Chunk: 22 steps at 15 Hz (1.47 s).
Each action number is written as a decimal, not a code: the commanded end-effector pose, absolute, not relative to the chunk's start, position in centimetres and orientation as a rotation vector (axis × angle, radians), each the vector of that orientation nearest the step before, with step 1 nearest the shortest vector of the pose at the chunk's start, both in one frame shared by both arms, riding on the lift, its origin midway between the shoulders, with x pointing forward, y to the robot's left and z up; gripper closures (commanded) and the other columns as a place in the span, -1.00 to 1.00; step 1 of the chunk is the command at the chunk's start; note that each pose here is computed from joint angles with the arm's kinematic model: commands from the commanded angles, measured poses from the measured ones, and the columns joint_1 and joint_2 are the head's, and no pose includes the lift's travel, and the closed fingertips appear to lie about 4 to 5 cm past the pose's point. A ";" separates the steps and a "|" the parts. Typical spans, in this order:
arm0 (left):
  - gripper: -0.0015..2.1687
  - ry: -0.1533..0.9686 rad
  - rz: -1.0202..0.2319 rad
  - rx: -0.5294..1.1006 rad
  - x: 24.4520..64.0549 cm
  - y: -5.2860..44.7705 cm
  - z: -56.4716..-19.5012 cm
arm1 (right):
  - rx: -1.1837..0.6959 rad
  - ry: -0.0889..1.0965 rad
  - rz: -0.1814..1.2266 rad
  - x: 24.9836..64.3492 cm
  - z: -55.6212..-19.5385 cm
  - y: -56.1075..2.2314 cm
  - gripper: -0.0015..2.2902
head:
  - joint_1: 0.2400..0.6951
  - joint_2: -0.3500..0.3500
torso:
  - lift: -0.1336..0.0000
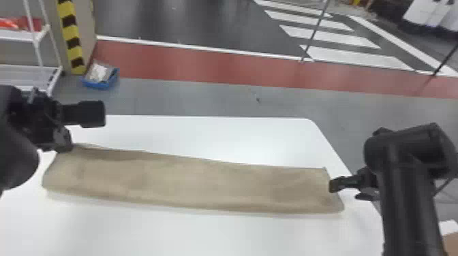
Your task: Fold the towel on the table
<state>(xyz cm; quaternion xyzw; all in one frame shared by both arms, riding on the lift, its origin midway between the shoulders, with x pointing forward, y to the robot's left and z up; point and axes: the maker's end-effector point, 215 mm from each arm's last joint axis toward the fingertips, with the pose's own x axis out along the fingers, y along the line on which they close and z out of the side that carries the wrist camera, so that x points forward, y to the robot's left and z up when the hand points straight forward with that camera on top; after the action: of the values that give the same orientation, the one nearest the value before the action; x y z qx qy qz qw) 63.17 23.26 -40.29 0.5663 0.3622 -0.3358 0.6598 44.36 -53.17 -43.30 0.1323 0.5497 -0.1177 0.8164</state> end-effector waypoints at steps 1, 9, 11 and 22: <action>-0.43 0.785 -0.751 1.274 63.1 22.7 -40.6 | 0.303 1.155 -0.256 44.0 -42.8 -53.0 -0.79 | 1.00 -0.85 | -0.86; -0.98 0.676 -0.581 1.238 63.7 25.5 -38.9 | 0.368 1.103 -0.243 43.7 -42.1 -53.4 -0.79 | 1.00 -0.82 | -0.86; -0.97 0.698 -0.549 1.146 63.4 26.5 -38.7 | 0.389 1.091 -0.245 43.6 -42.0 -53.6 -0.79 | 1.00 -0.81 | -0.86; -0.98 0.756 -0.467 0.745 61.9 29.5 -39.2 | 0.630 0.927 -0.160 44.5 -38.4 -56.9 -0.85 | 1.00 -0.78 | -0.86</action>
<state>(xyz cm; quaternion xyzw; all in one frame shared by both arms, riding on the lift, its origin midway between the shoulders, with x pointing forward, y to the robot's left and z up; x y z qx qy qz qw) 62.09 29.58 -38.83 0.3642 0.3523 -0.2232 0.8327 44.48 -56.69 -38.32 0.2843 0.4440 -0.0840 0.8456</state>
